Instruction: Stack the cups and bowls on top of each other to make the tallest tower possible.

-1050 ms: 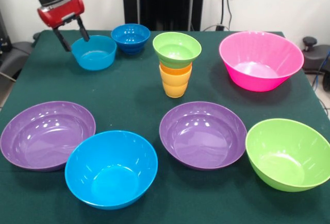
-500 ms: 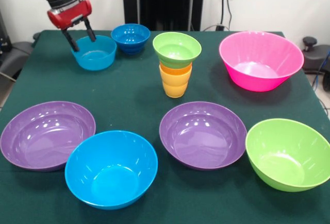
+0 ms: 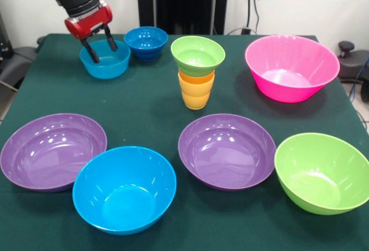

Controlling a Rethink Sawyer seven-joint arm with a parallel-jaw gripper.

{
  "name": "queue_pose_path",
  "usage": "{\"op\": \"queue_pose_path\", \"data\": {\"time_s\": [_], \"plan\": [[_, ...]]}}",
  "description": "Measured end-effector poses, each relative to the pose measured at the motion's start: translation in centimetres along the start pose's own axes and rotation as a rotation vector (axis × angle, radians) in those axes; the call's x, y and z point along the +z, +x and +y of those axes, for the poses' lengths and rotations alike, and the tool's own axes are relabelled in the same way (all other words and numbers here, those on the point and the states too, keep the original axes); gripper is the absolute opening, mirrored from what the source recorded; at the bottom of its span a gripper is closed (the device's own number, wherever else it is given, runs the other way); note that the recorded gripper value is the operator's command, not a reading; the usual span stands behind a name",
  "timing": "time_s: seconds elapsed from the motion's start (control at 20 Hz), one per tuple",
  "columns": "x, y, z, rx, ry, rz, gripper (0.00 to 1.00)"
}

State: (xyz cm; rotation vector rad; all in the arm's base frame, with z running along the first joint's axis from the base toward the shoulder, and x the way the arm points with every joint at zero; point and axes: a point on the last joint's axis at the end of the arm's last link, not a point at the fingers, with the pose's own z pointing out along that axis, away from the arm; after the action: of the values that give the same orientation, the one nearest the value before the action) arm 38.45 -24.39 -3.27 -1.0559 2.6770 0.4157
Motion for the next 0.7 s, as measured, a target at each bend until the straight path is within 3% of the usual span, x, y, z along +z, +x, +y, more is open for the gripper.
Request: {"op": "queue_pose_path", "data": {"time_s": [0.7], "plan": [[-2.5, -0.1, -1.7, 0.002, 0.042, 0.035, 1.0]]}}
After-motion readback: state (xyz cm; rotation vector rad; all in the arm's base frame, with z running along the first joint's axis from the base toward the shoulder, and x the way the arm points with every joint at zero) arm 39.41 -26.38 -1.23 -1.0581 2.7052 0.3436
